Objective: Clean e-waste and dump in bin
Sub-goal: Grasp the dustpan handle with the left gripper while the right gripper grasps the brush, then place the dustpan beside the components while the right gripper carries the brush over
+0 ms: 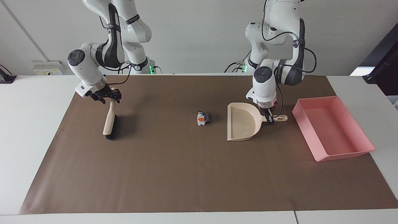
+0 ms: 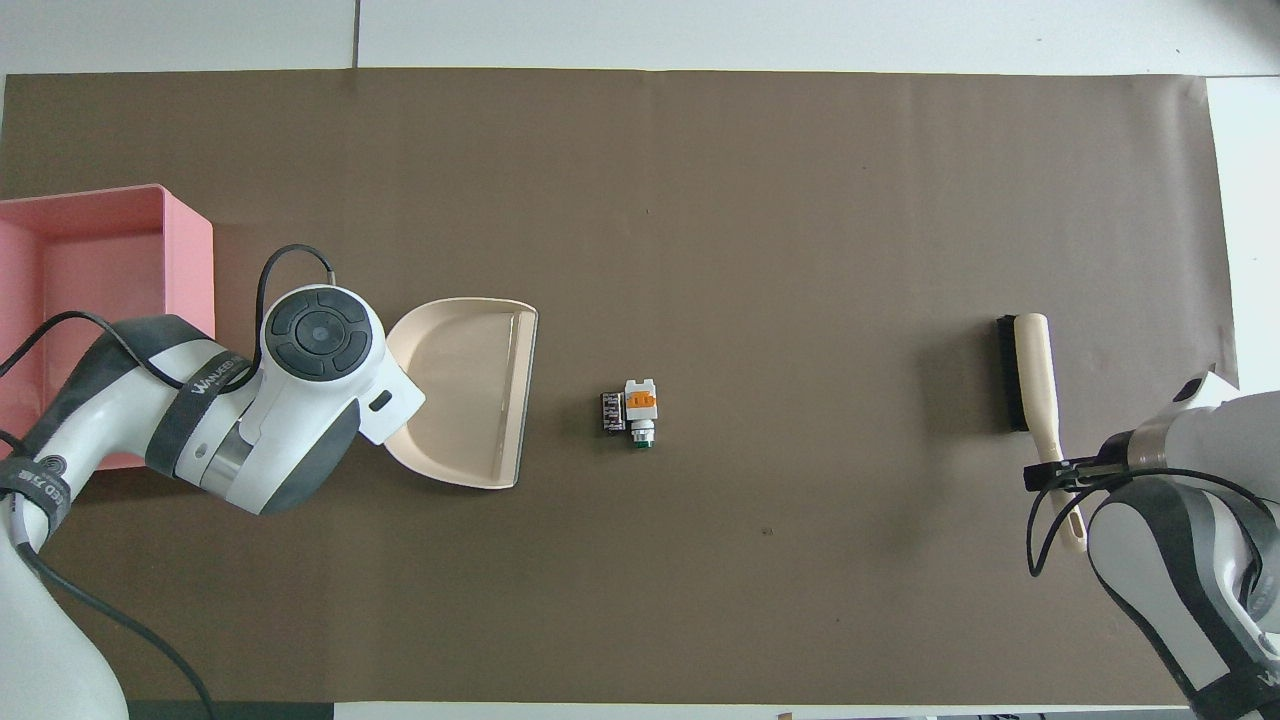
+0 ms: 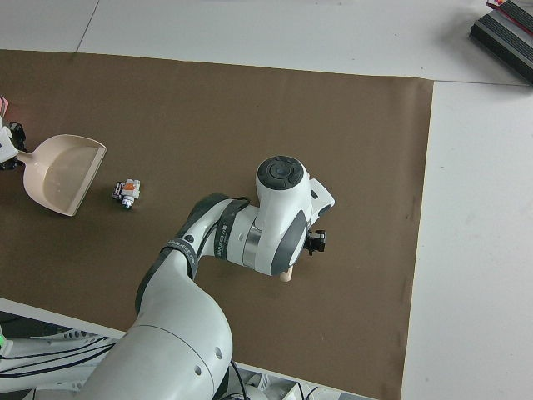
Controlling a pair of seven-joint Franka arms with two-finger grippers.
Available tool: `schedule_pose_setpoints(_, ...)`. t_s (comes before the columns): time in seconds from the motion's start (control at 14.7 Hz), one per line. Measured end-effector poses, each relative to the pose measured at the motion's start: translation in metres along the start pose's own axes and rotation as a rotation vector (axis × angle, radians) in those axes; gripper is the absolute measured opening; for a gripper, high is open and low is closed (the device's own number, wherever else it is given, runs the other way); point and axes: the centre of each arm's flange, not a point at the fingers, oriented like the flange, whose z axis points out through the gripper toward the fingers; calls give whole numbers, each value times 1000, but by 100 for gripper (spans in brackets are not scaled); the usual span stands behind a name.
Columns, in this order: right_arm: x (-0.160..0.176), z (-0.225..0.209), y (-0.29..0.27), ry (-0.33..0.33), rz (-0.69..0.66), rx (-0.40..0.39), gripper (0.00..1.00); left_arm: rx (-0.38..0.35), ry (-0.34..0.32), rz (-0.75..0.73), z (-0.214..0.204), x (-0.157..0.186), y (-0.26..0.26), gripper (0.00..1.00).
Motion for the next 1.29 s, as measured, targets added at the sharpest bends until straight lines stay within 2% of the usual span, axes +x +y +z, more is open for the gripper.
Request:
schedule_pose_setpoints(0.27,0,0,0,1,7,9,79,8,2,-9,-4,1,0,33)
schedule_pose_setpoints(0.34,0,1,-1,1,7,9,74,12,3,-12,-6,0,-1,33)
schedule_pose_setpoints(0.48,0,1,-1,-1,5,9,55,23,7,-18,-12,-2,-3,33)
schedule_pose_setpoints(0.54,0,1,-2,-2,6,12,55,25,7,-25,-15,-3,-3,33)
schedule_pose_setpoints(0.61,0,1,-3,-2,14,23,48,21,3,-44,-17,-5,-3,33)
schedule_pose_setpoints(0.75,1,0,-10,-7,16,38,26,-2,-20,-99,-25,-9,-5,33)
schedule_pose_setpoints(0.95,6,-10,-22,-22,6,41,26,-38,-59,-122,-40,-10,-5,33)
schedule_pose_setpoints(1.16,15,-30,-32,-23,20,38,26,-45,-74,-106,-49,0,-1,33)
schedule_pose_setpoints(1.29,21,-49,-64,-40,38,28,26,-44,-96,-82,-52,10,5,33)
